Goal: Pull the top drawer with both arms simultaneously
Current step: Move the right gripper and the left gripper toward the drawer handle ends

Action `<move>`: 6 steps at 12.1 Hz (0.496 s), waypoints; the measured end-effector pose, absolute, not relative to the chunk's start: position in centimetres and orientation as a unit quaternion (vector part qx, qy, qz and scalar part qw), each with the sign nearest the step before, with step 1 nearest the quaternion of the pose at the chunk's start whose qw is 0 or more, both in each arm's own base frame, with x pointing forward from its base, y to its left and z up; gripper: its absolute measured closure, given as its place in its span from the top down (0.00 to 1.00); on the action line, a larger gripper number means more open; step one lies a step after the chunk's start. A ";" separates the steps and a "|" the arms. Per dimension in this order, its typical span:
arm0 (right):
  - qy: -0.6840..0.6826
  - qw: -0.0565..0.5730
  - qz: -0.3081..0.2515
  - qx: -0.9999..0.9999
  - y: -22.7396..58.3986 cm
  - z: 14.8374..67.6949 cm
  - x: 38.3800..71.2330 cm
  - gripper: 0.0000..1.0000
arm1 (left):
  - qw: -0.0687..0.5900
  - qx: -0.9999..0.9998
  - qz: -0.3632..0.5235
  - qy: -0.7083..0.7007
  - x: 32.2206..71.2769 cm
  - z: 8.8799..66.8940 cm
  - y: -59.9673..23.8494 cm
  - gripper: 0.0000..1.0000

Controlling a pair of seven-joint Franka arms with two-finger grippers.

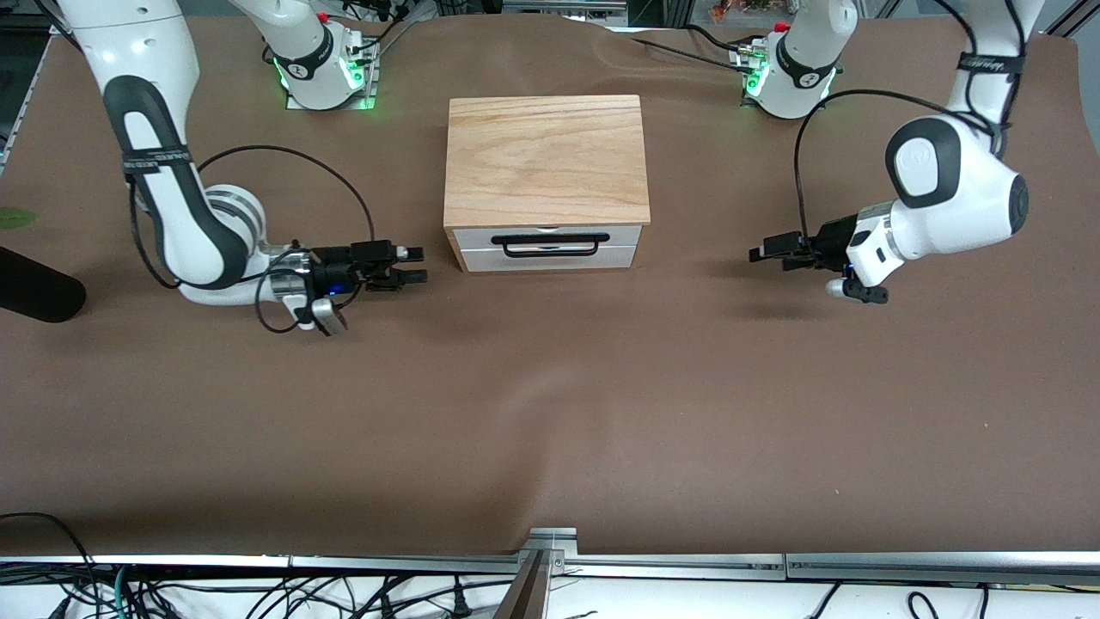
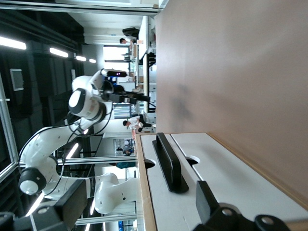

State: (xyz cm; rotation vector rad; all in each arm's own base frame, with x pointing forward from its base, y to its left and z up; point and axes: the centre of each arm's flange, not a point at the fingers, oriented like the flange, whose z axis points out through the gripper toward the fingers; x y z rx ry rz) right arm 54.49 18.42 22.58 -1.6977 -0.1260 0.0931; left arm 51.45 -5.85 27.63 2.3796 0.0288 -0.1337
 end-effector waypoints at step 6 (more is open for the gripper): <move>-0.064 0.688 -0.016 -0.723 26.0 19.0 53.2 1.00 | 0.567 0.822 0.051 0.018 50.5 18.7 -15.1 1.00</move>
